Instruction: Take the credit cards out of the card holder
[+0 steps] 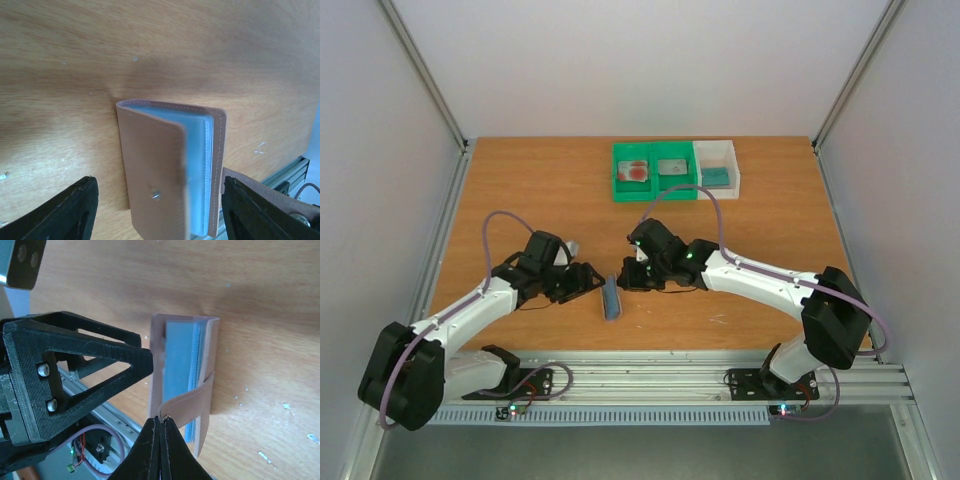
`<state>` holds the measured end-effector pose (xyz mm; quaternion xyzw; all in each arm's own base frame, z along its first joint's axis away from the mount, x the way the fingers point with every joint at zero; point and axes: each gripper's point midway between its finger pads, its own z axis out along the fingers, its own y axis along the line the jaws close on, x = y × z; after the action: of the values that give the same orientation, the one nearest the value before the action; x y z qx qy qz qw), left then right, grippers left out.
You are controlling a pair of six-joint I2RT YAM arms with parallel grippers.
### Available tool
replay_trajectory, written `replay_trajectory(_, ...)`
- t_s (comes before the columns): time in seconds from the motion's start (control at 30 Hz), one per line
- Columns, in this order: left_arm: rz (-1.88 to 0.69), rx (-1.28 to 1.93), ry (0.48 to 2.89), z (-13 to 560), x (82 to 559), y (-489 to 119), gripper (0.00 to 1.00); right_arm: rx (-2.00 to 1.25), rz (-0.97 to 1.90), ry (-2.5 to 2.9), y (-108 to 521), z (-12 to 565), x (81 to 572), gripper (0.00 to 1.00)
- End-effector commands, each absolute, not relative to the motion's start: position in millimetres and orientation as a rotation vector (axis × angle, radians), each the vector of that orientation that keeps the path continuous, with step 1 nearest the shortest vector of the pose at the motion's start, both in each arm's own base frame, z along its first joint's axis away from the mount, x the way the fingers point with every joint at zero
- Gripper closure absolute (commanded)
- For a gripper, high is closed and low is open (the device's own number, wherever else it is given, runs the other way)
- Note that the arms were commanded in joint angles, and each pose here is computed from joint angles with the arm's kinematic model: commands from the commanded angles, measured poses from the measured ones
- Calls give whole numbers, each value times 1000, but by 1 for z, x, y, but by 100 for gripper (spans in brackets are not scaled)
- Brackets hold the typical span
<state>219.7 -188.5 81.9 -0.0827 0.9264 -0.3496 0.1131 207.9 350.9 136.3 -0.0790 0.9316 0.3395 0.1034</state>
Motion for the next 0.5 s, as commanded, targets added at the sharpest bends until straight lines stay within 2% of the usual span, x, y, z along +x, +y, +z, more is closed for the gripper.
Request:
replay_trajectory(0.0,-1077,-199,2710,81,216,-194,32,-226,1121,2718,360,147,204,99)
replay_trajectory(0.33,-1023,-232,2767,59,214,-189,34,-204,1108,2716,352,151,202,99)
replay_trajectory(0.47,-1024,-234,2771,55,215,-190,44,-195,1126,2714,352,153,201,99)
